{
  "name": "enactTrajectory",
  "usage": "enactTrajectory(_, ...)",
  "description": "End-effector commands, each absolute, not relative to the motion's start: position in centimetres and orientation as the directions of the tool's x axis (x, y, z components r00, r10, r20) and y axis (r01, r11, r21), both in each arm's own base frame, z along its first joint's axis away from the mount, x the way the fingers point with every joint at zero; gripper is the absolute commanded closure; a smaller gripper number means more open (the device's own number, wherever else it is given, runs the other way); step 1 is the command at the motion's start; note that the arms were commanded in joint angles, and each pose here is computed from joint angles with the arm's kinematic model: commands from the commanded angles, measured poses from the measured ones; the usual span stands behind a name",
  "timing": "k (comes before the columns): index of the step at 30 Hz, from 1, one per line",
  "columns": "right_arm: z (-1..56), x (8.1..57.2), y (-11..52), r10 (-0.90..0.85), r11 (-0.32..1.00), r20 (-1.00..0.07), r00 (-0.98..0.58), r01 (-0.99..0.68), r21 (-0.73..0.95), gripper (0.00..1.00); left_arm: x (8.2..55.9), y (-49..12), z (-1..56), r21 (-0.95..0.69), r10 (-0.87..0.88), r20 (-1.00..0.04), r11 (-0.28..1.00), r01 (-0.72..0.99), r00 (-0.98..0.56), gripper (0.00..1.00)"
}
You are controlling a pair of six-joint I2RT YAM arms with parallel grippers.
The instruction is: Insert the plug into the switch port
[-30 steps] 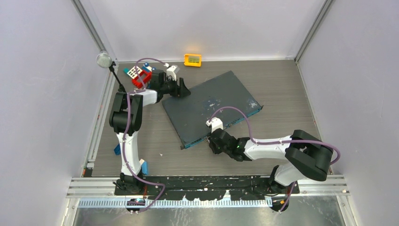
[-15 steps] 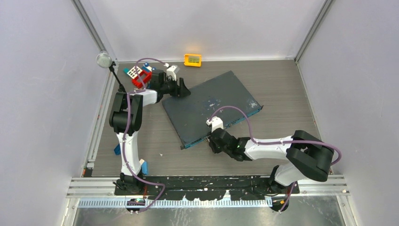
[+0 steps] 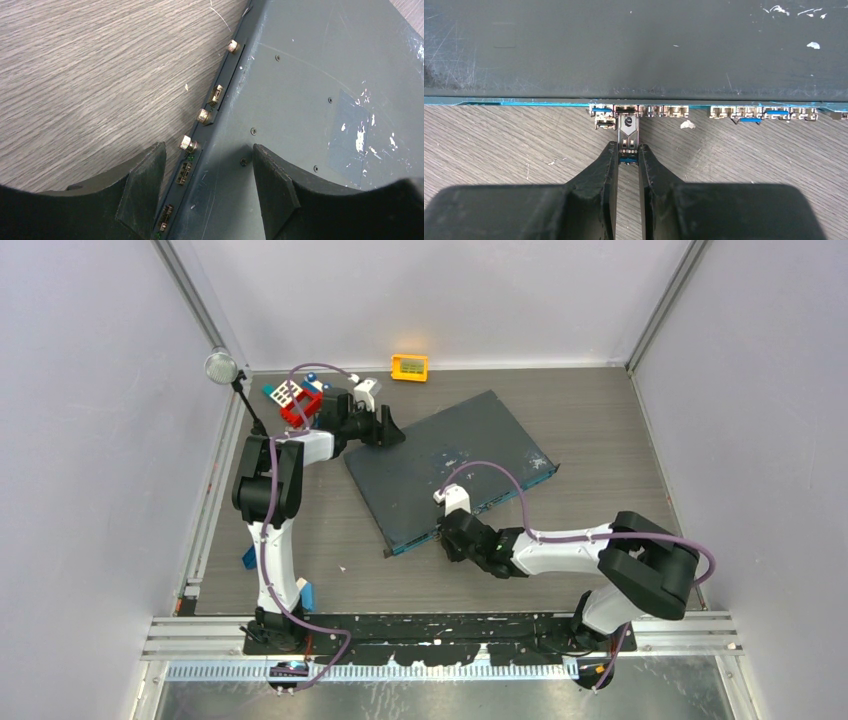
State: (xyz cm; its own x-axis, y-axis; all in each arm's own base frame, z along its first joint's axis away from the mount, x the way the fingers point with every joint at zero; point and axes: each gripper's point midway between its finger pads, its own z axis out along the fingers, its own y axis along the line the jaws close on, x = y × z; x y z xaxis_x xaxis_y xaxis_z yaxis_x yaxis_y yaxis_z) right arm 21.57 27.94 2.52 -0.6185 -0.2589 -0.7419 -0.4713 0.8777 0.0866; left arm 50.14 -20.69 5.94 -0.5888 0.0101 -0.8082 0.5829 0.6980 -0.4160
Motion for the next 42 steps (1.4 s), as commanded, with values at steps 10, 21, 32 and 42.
enactTrajectory(10, 6.2, 21.8, 29.5, -0.185, 0.843, -0.796, -0.576, -0.51, 0.173, 0.52, 50.4, -20.9, 6.4, -0.386, 0.036, -0.826, 0.689, 0.613, -0.562, 0.35)
enactTrajectory(21, 5.7, 19.7, 25.9, -0.129, 0.871, -0.772, -0.623, -0.443, 0.212, 0.7, 50.4, -20.9, 6.4, -0.386, 0.036, -0.827, 0.689, 0.613, -0.561, 0.35)
enactTrajectory(32, 4.3, 18.7, 25.7, -0.127, 0.863, -0.746, -0.654, -0.443, 0.242, 0.99, 50.4, -20.9, 6.4, -0.386, 0.036, -0.827, 0.69, 0.612, -0.561, 0.35)
enactTrajectory(42, 3.3, 19.5, 27.2, -0.131, 0.865, -0.741, -0.659, -0.441, 0.239, 1.0, 50.4, -20.9, 6.4, -0.386, 0.036, -0.827, 0.69, 0.613, -0.561, 0.35)
